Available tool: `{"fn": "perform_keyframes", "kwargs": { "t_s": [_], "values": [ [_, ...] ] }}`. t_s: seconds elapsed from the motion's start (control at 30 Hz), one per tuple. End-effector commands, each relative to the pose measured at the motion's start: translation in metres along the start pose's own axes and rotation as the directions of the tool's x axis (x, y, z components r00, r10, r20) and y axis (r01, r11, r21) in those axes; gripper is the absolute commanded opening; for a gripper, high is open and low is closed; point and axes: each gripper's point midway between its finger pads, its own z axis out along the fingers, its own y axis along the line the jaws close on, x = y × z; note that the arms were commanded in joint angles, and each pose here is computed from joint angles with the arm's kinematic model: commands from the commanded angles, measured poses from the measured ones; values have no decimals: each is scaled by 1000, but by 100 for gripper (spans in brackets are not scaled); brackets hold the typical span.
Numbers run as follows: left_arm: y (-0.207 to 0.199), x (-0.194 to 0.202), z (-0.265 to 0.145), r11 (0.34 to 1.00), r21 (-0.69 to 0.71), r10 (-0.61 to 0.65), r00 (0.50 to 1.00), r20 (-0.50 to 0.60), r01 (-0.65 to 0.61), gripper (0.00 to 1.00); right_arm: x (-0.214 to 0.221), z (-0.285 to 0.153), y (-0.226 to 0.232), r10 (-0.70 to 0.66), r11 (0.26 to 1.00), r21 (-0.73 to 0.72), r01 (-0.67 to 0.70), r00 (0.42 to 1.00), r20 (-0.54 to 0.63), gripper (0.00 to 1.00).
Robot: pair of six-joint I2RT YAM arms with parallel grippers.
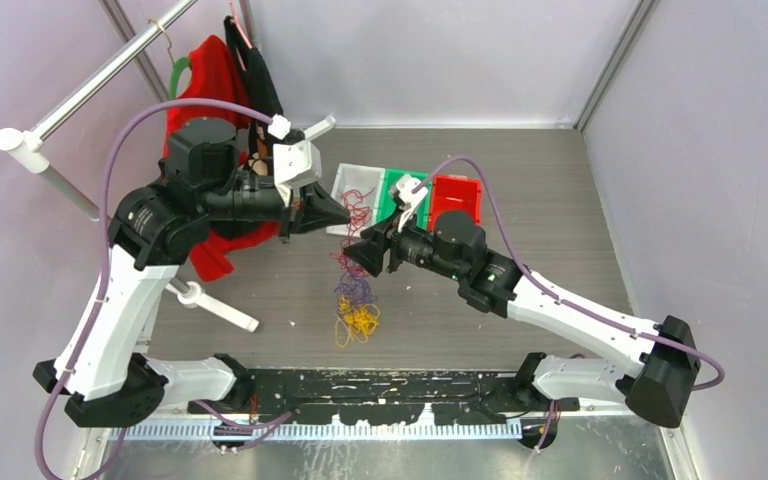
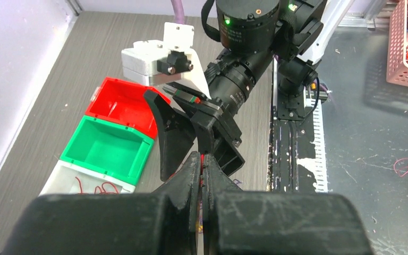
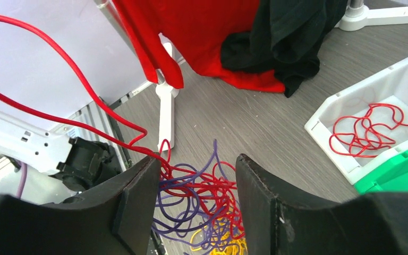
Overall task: Untangle the cables
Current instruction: Untie the cable.
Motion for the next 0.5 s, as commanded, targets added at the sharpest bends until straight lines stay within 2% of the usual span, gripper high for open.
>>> {"fn": "perform_keyframes", "kwargs": {
  "t_s": [0.0, 0.23, 0.33, 0.47],
  "values": [
    [-7, -30, -8, 999, 13, 41, 996, 79, -42, 0, -37, 3, 0, -69, 997, 49, 64, 992, 107, 58],
    [-11, -38, -6, 999, 44, 0, 995, 100, -5, 0, -42, 8, 4, -139, 987, 99, 128, 983, 121, 57],
    [-10, -42, -4, 999, 53, -7, 994, 108, 1, 0, -48, 13, 16, -183, 981, 98, 170, 972, 149, 61],
    [-6, -48, 0, 998, 59, -9, 993, 116, 2, 0, -35, 24, 17, -168, 983, 94, 158, 978, 121, 60]
  ]
}}
